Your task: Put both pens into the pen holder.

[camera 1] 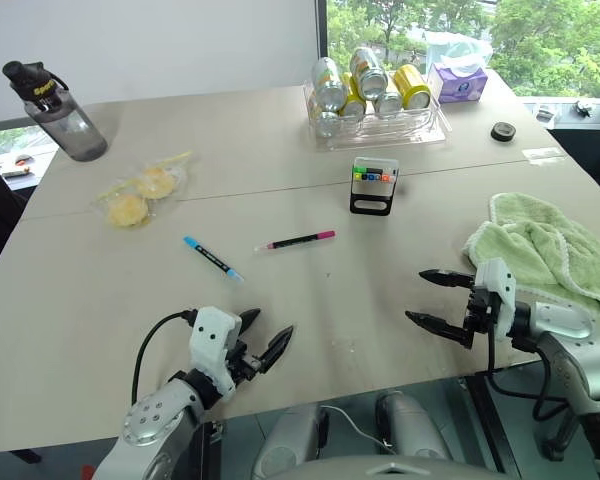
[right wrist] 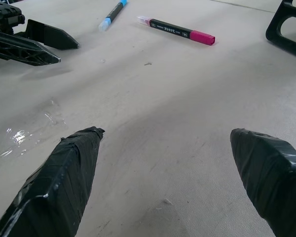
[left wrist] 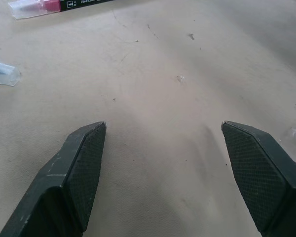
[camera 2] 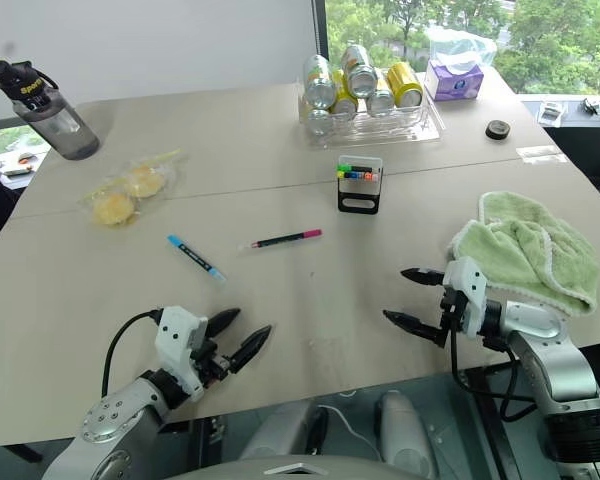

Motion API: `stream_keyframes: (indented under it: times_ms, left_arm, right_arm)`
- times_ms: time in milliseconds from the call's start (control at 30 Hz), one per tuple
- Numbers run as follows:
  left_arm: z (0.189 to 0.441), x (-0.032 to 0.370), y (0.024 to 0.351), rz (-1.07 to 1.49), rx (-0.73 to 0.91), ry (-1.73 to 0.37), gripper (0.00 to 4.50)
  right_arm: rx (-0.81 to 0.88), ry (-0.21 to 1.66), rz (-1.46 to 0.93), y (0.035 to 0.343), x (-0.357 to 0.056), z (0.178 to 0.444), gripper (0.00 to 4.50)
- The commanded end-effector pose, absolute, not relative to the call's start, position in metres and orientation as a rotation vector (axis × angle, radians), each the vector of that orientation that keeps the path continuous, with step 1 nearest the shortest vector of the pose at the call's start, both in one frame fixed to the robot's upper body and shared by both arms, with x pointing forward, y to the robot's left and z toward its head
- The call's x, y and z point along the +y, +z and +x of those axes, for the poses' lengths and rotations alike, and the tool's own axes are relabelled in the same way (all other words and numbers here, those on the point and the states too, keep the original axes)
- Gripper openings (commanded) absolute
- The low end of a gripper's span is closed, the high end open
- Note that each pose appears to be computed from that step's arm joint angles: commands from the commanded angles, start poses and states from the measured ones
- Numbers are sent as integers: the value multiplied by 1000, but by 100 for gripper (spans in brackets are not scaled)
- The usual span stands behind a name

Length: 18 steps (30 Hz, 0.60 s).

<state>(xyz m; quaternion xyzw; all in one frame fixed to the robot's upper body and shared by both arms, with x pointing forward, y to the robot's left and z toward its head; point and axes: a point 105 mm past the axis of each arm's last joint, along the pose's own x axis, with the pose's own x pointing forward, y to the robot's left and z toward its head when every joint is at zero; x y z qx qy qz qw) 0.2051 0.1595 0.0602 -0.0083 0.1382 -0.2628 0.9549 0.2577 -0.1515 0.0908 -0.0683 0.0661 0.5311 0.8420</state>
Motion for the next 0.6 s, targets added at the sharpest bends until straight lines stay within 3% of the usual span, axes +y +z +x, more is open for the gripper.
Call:
stream_keyframes:
  times_ms: [33, 600]
  left_arm:
    - [204, 156, 67, -7, 249, -554, 384]
    - [210, 156, 78, -75, 205, -523, 384]
  right_arm:
    - [90, 1127, -186, 100, -152, 259, 446]
    - [72, 1134, -182, 99, -151, 257, 446]
